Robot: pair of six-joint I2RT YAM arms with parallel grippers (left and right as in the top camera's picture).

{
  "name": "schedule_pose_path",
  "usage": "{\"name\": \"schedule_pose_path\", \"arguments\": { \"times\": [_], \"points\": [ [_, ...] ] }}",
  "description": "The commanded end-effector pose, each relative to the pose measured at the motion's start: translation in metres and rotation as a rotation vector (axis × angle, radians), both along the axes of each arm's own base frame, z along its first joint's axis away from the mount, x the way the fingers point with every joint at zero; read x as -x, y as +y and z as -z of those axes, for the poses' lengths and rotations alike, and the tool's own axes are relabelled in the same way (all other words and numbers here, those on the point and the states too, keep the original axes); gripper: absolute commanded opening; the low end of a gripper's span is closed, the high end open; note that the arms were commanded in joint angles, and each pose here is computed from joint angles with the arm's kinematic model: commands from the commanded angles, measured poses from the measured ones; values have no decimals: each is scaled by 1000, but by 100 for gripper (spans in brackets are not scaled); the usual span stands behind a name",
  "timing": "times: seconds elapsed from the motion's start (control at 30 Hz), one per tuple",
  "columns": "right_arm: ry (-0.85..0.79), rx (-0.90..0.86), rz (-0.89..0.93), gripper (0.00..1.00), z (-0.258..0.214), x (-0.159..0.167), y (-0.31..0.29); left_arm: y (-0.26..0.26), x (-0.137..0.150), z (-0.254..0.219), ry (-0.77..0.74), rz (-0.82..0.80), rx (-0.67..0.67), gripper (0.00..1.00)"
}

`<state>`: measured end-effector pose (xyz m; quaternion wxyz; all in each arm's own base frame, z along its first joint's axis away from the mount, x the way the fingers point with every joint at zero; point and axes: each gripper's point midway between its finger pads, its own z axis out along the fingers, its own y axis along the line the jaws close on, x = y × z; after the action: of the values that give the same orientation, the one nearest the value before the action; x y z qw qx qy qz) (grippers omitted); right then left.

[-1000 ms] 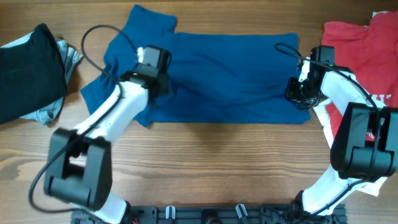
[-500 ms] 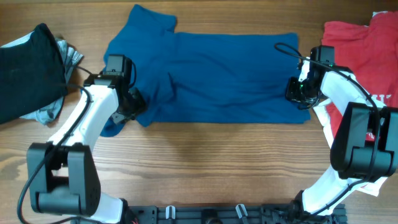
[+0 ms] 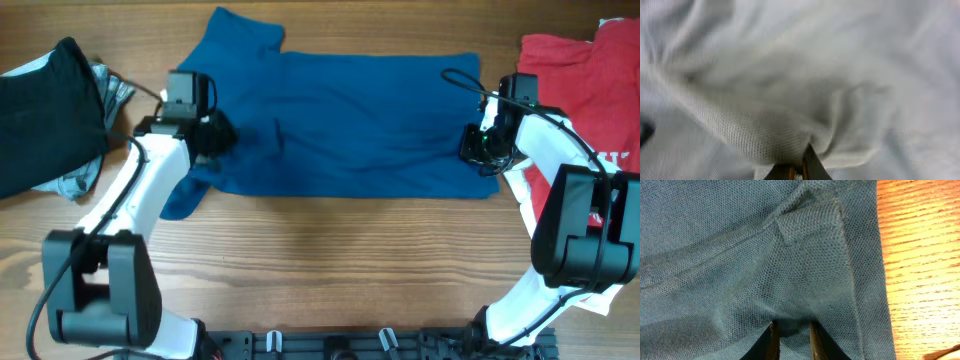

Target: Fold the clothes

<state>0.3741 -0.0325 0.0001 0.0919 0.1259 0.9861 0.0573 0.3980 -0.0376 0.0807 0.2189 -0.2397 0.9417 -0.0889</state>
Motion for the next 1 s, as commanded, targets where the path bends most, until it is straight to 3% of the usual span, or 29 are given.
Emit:
{"name": "schedule_pose_path", "arguments": {
  "times": [0.0, 0.07, 0.1, 0.2, 0.33, 0.4, 0.53, 0.57, 0.6, 0.63, 0.7, 0.9, 0.97],
  "points": [
    [43, -18, -26, 21, 15, 8, 6, 14, -14, -25, -76, -4, -60, 9],
    [43, -18, -26, 22, 15, 8, 6, 24, 6, -6, 35, -22, -105, 72],
    [43, -18, -26, 21, 15, 8, 6, 25, 16, -1, 81, -22, -109, 80],
    [43, -18, -28, 21, 15, 8, 6, 43, 46, -3, 182, -61, -122, 89],
    [43, -18, -27, 21, 15, 8, 6, 88, 55, -49, 70, -197, -115, 92],
    [43, -18, -28, 21, 15, 8, 6, 119, 74, -63, 65, -328, -96, 92],
    [50, -19, -28, 21, 15, 9, 6, 155, 121, -40, 226, -489, -67, 89],
    [58, -20, -27, 21, 15, 11, 6, 160, 130, -28, 264, -514, -59, 87],
    [73, -22, -27, 21, 15, 15, 7, 167, 144, -7, 320, -554, -43, 78],
    [86, -24, -27, 21, 16, 18, 7, 167, 149, 12, 343, -564, -14, 69],
    [98, -26, -27, 21, 16, 21, 8, 158, 145, 29, 339, -533, 41, 64],
    [126, -31, -24, 22, 17, 28, 9, 131, 150, 65, 356, -461, 158, 73],
    [128, -31, -24, 21, 17, 29, 9, 113, 138, 66, 299, -367, 249, 82]
  ]
}}
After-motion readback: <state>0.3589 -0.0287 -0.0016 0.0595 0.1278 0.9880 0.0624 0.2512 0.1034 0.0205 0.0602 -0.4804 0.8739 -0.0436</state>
